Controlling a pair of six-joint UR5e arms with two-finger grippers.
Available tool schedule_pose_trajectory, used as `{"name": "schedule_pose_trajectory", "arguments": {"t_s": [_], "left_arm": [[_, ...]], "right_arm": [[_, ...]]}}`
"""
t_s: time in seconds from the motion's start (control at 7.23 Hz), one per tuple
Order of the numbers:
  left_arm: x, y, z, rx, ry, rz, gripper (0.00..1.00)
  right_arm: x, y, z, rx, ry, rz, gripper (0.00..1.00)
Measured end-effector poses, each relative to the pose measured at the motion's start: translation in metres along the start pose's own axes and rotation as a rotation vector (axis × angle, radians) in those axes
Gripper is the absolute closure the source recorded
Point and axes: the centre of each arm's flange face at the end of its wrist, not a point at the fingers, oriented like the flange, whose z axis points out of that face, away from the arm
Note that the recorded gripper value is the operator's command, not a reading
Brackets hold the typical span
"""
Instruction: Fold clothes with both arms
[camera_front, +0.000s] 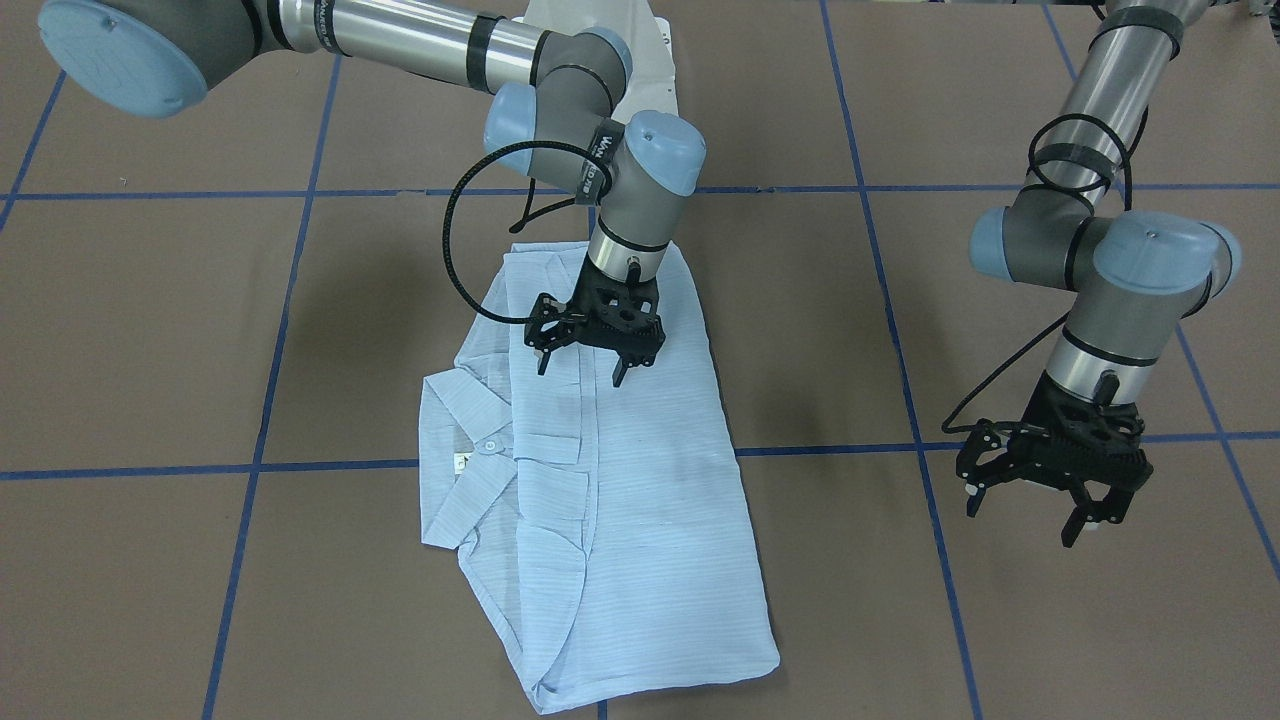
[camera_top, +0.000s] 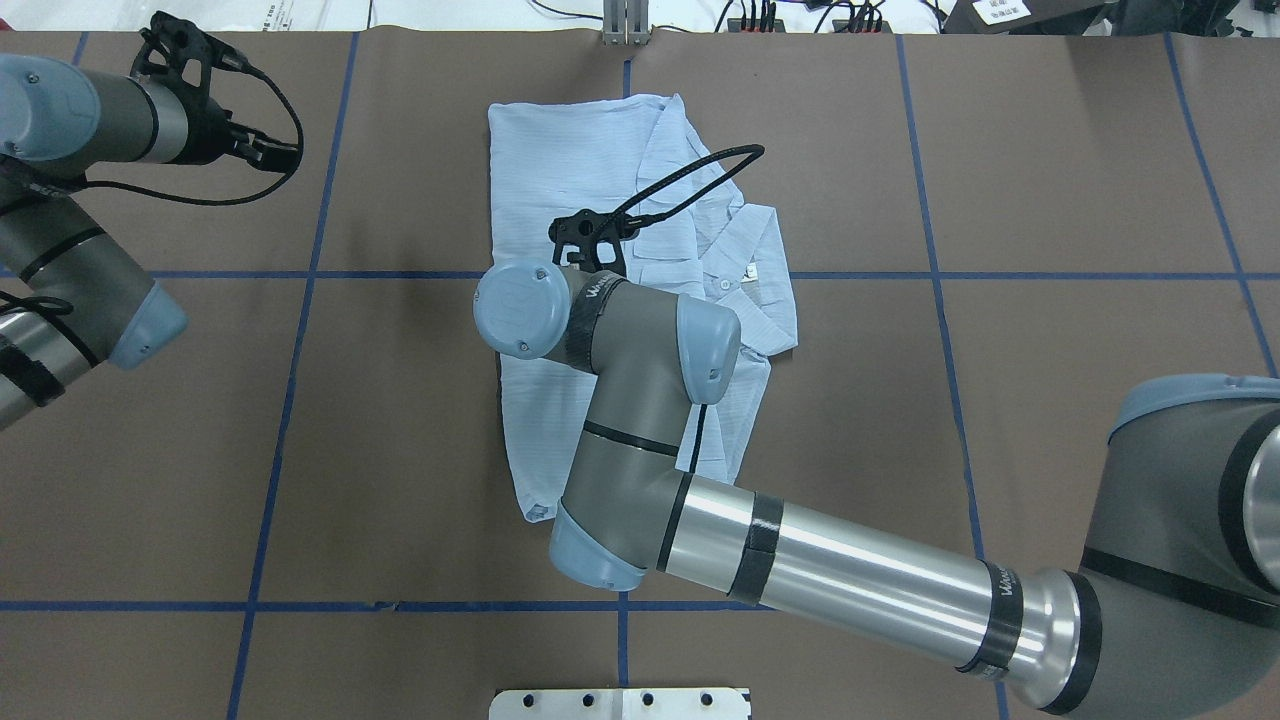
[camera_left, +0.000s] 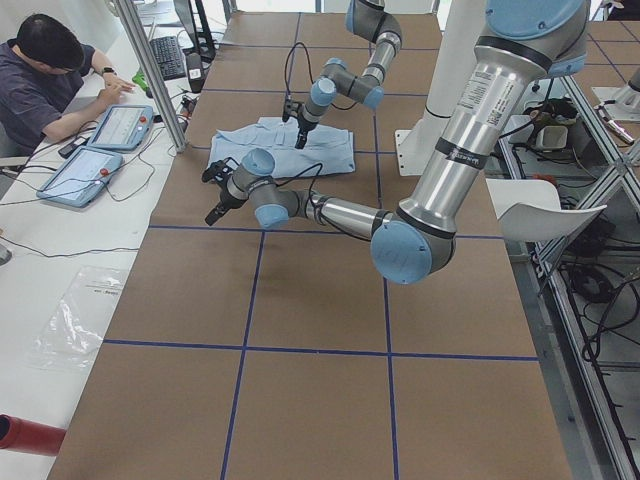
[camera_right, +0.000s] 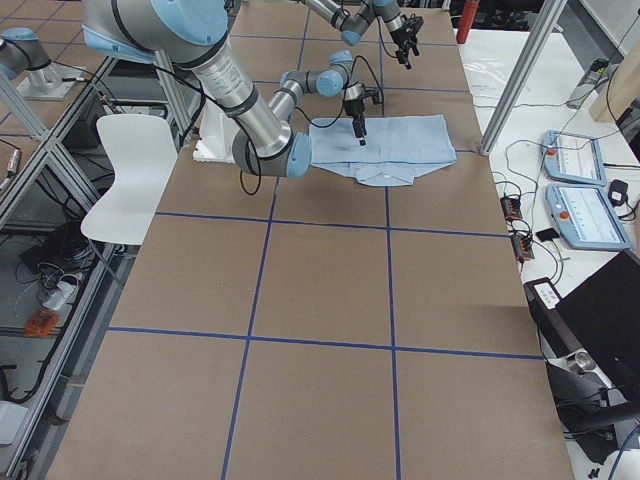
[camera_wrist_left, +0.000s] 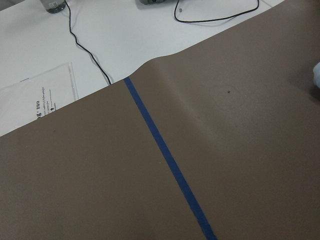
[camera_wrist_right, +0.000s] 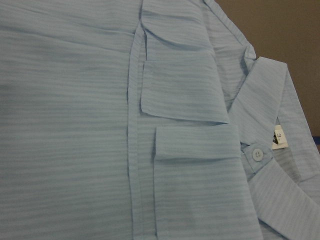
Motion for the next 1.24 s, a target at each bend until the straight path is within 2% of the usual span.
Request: {"name": "schedule_pose_trajectory", "arguments": {"t_s": [0.41, 1.24], "left_arm": [[-0.001, 0.002, 0.000, -0.002, 0.000, 0.000, 0.00], [-0.002, 0.005, 0.000, -0.004, 0.000, -0.022, 0.00]], "right_arm": [[-0.001, 0.006, 0.016, -0.012, 0.040, -0.044, 0.00], [0.004, 0.007, 0.025, -0.023, 0.081, -0.062, 0.00]]}}
